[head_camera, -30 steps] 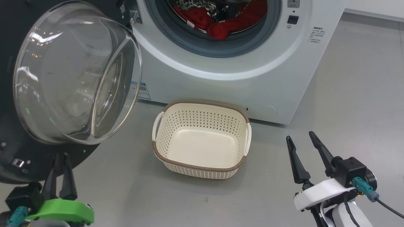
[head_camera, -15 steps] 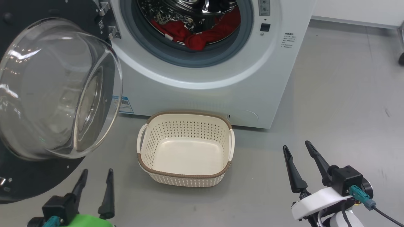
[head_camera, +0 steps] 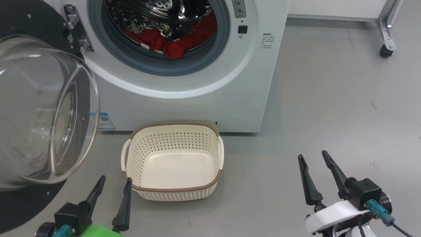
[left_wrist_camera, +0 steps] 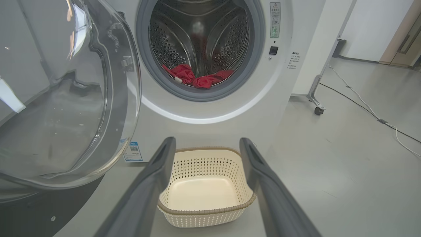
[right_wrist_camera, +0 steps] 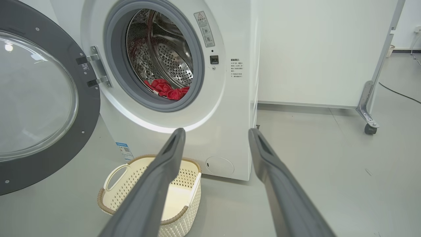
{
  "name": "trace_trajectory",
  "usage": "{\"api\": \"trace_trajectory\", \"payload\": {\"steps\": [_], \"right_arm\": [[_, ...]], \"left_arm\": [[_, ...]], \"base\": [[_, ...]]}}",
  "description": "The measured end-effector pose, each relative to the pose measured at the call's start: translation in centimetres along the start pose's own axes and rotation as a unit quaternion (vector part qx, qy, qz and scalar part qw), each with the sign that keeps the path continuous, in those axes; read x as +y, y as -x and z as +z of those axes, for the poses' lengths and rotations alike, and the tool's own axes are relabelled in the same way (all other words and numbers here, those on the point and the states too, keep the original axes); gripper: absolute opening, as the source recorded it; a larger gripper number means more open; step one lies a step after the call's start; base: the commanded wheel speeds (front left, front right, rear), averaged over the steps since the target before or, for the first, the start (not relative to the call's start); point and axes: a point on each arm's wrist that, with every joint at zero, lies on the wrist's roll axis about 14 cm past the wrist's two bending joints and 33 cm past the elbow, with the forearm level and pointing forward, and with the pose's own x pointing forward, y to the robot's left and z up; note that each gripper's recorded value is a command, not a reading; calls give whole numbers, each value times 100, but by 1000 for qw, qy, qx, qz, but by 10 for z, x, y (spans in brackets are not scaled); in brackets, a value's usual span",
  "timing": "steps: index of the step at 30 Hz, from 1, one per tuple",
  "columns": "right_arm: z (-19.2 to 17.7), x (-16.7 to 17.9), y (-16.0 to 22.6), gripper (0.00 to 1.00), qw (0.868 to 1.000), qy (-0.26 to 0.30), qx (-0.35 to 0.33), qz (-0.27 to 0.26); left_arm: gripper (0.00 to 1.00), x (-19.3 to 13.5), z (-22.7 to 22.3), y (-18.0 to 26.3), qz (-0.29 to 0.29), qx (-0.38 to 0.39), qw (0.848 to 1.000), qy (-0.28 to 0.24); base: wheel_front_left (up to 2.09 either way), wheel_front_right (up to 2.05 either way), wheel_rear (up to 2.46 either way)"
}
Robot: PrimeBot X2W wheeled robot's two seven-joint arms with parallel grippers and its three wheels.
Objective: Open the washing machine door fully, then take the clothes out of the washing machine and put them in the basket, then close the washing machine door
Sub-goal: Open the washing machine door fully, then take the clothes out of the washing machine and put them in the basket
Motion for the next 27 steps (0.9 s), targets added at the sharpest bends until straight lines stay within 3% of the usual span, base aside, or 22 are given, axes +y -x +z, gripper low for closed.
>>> {"api": "trace_trajectory", "payload": {"steps": [14, 27], "right_arm": [[4, -23, 18, 100, 999, -4, -8, -49], [3, -26, 20, 100, 998, -5, -6, -58]], "left_arm": [[100, -19, -8, -11, -38, 31, 999, -16], [100, -19, -7, -14, -34, 33, 999, -16]], "base": [[0, 0, 0], [0, 0, 0]]}}
